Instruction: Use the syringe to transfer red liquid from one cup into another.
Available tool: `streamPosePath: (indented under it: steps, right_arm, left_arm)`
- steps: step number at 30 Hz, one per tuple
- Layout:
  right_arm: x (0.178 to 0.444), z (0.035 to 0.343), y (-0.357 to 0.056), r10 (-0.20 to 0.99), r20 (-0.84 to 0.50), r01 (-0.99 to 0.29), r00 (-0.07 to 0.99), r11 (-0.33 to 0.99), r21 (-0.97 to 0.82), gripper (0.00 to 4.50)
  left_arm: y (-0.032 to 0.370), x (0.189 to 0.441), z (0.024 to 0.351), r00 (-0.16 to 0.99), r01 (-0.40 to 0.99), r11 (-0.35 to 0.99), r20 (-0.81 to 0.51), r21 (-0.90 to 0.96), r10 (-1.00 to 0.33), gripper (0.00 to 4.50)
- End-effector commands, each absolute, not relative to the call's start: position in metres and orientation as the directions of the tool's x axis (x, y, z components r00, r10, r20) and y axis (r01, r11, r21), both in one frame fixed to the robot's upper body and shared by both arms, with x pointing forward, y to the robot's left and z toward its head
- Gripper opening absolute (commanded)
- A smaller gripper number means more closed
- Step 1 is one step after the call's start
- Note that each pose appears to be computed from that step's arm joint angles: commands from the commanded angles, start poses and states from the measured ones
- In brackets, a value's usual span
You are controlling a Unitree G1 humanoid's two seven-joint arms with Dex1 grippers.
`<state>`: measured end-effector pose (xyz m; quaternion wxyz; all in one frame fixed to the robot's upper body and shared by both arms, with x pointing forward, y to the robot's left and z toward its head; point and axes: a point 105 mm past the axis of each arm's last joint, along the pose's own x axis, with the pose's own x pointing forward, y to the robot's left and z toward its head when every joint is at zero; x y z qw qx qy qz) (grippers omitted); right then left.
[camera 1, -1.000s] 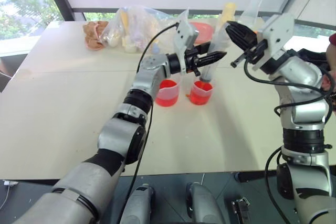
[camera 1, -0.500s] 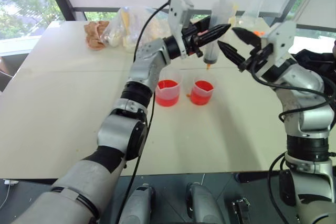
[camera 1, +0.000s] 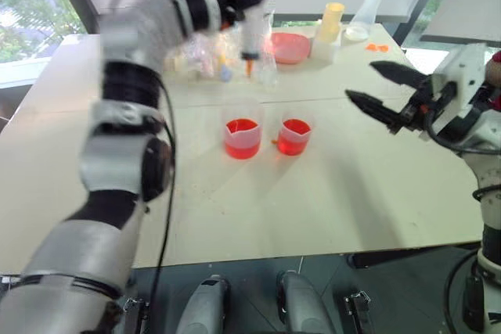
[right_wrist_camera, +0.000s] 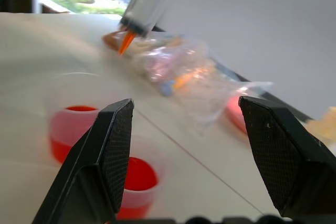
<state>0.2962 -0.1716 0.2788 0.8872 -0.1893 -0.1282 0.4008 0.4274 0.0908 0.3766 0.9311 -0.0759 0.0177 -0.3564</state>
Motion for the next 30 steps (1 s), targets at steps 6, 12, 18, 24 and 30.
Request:
streamPosePath:
  steps: [6,12,18,24,30]
  right_arm:
    - [0.257,0.266,-0.106,0.940,-0.022,-0.861,0.340,0.302,-0.409,3.32]
    - [0.245,0.237,-0.090,0.972,-0.095,-0.932,0.216,0.176,-0.316,3.32]
    - [0.247,0.227,-0.084,0.974,-0.108,-0.940,0.198,0.158,-0.303,3.32]
    - [0.248,0.220,-0.085,0.970,-0.119,-0.941,0.211,0.169,-0.295,3.35]
    - [0.251,0.216,-0.088,0.963,-0.120,-0.937,0.241,0.198,-0.289,3.35]
  left_arm:
    - [0.181,0.402,0.274,0.764,0.242,0.920,-0.523,-0.308,-0.377,1.46]
    - [0.187,0.379,0.183,0.664,0.185,0.912,-0.637,-0.367,-0.391,1.46]
    - [0.182,0.375,0.161,0.686,0.080,0.895,-0.627,-0.439,-0.369,1.46]
    - [0.182,0.368,0.148,0.685,0.017,0.890,-0.643,-0.456,-0.342,3.13]
    - [0.182,0.368,0.160,0.728,0.015,0.878,-0.597,-0.479,-0.338,4.48]
